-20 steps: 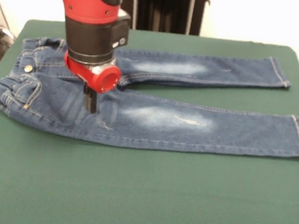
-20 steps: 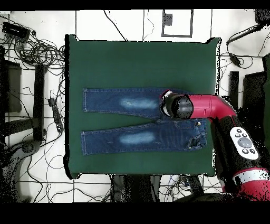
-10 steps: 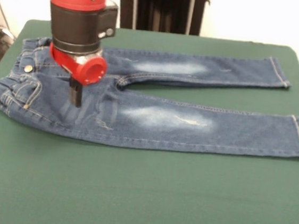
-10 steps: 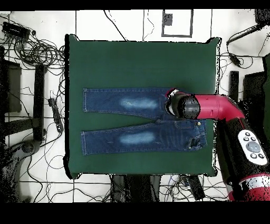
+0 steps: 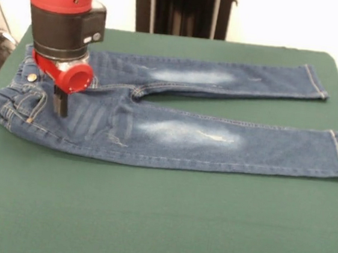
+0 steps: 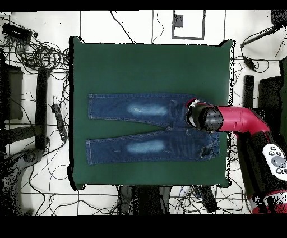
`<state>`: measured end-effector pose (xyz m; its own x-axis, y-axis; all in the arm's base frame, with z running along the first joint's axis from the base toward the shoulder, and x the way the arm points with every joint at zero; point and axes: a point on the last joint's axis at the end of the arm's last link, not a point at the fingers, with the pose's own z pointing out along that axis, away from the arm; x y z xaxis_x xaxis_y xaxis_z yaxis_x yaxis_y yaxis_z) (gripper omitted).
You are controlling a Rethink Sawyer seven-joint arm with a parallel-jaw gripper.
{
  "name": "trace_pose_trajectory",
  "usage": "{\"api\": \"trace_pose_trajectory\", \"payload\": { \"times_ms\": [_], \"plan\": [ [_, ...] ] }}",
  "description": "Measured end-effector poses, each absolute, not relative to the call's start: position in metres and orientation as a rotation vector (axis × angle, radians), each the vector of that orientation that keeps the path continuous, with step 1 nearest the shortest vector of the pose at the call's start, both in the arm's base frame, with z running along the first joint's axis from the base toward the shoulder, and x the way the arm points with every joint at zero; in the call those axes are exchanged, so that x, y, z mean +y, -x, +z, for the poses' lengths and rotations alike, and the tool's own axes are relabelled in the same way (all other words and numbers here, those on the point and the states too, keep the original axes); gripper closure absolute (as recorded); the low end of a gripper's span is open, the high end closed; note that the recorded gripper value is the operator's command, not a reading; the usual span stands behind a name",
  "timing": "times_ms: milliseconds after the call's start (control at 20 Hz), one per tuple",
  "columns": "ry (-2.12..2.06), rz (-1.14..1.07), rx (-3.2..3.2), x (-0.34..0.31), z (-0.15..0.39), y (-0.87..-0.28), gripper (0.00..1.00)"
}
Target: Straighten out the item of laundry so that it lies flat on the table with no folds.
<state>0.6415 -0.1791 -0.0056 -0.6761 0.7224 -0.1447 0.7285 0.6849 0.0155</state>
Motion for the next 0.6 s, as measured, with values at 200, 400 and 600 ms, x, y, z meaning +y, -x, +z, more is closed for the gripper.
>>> {"api": "trace_pose_trajectory", "payload": {
  "times_ms": [200,400,600],
  "plan": [
    [-1.191,-0.08,2.78,-0.187,-0.026,-0.627,1.0],
    [-1.182,-0.084,2.802,-0.187,-0.043,-0.62,1.0],
    [-1.187,-0.095,2.804,-0.189,-0.042,-0.625,1.0]
  ]
}}
